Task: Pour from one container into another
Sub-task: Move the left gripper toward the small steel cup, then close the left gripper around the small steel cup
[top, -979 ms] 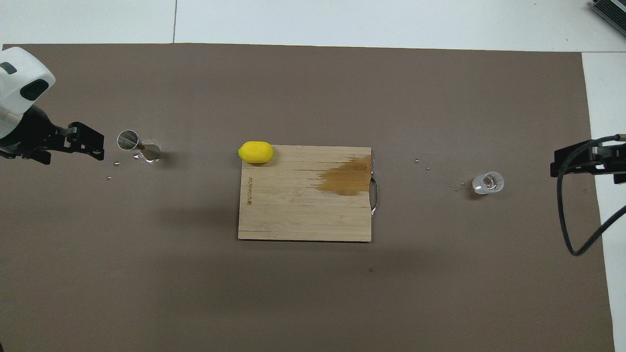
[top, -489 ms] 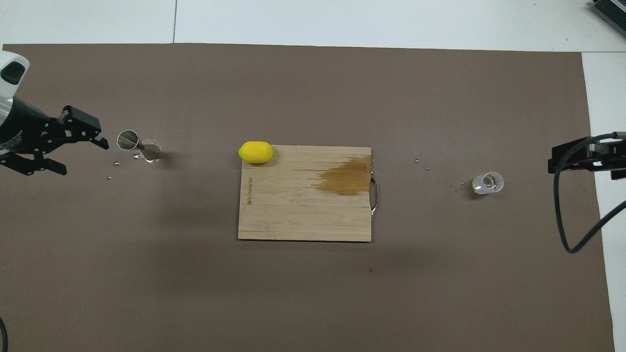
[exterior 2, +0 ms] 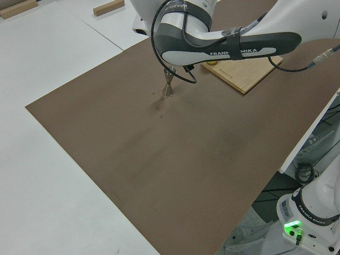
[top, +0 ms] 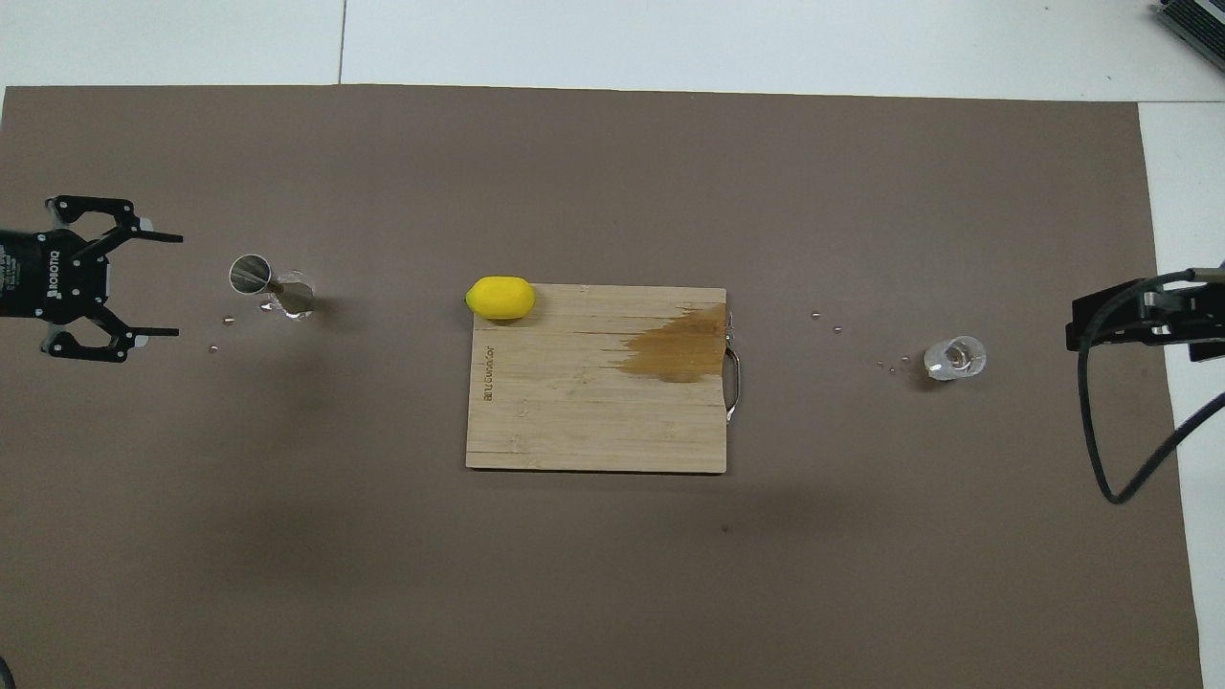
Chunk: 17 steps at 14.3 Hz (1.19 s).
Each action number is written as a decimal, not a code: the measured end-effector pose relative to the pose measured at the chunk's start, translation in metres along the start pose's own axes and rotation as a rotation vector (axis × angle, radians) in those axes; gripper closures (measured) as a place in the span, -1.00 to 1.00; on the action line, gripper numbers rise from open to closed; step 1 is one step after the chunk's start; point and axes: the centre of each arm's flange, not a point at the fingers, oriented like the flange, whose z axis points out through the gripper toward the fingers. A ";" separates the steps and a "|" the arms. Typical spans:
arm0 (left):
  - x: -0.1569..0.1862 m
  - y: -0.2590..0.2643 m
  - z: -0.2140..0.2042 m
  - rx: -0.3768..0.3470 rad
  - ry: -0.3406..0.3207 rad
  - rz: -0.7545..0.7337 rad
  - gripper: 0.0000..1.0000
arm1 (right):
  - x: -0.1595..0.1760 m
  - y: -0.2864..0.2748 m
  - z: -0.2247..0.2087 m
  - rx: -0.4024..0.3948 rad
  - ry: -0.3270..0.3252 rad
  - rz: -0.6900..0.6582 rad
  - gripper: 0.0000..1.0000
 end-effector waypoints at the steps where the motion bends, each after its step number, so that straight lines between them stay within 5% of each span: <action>1: 0.004 -0.003 0.004 -0.063 -0.033 -0.110 -1.00 | 0.000 0.000 0.000 0.000 0.001 0.001 -1.00; 7: 0.046 -0.045 0.042 -0.252 -0.250 -0.481 -1.00 | -0.007 0.001 -0.010 0.002 0.019 0.002 -1.00; 17: 0.089 -0.051 0.094 -0.319 -0.337 -0.653 -1.00 | 0.000 0.014 -0.008 0.008 0.052 0.026 -1.00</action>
